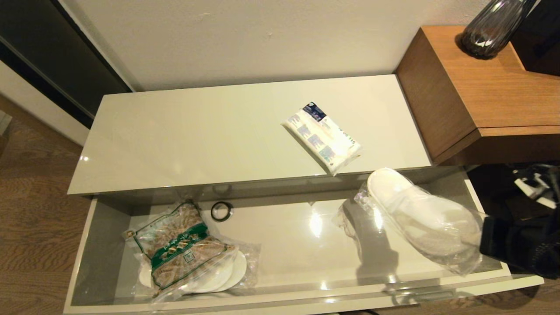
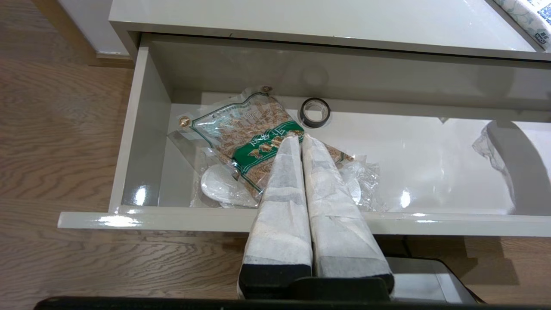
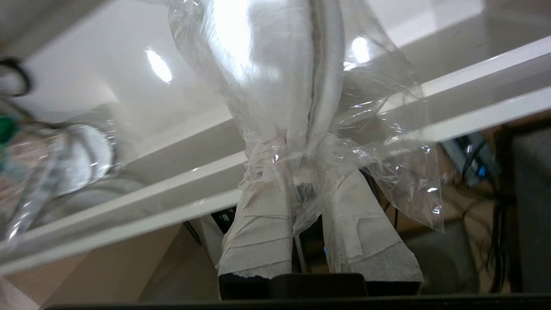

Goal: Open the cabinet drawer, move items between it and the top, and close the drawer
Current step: Put the disposable slippers in the drawer

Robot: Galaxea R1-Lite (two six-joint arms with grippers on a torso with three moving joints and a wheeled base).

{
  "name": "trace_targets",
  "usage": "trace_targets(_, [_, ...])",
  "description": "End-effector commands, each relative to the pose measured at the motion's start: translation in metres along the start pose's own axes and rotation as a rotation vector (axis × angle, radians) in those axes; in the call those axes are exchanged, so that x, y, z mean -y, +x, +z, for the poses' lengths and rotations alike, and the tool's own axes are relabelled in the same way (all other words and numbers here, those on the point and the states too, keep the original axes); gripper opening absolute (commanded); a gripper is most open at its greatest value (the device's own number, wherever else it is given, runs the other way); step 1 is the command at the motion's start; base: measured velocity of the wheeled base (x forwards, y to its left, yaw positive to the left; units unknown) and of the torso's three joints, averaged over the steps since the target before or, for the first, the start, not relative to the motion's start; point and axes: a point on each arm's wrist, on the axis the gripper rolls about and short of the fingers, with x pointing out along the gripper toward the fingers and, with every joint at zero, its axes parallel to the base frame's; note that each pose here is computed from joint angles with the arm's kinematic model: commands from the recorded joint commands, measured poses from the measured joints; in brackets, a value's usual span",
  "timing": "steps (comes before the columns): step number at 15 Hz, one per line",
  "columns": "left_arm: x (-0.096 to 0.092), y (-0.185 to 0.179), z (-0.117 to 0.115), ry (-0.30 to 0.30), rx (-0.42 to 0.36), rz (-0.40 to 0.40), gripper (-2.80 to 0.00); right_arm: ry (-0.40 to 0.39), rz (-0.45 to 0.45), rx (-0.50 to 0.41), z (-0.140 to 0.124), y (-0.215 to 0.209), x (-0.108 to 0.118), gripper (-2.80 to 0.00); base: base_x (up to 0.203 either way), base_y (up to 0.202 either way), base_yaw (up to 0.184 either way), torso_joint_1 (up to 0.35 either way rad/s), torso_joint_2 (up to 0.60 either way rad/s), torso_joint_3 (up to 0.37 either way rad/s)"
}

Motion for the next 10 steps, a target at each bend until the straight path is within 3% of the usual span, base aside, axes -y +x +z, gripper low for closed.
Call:
trace_targets(1, [0.0, 0.0, 0.0, -0.001, 0.0, 0.001, -2.8, 0.015, -0.095, -0.124, -0.008, 0.067, -0.001, -2.8, 0.0, 0.0, 0.0, 0.0, 0.0, 0.0])
trace_targets(5, [0.0, 0.0, 0.0, -0.001, 0.0, 0.001, -2.8, 0.093, -0.095, -0.054, 0.0, 0.128, 0.008, -2.8, 0.0, 0.0, 0.0, 0.0, 0.0, 0.0])
trace_targets(10, [0.0, 0.0, 0.0, -0.001, 0.0, 0.0, -2.8, 0.108, -0.109, -0.064, -0.01, 0.143, 0.017, -2.8, 0.0, 0.0, 0.0, 0.0, 0.0, 0.0])
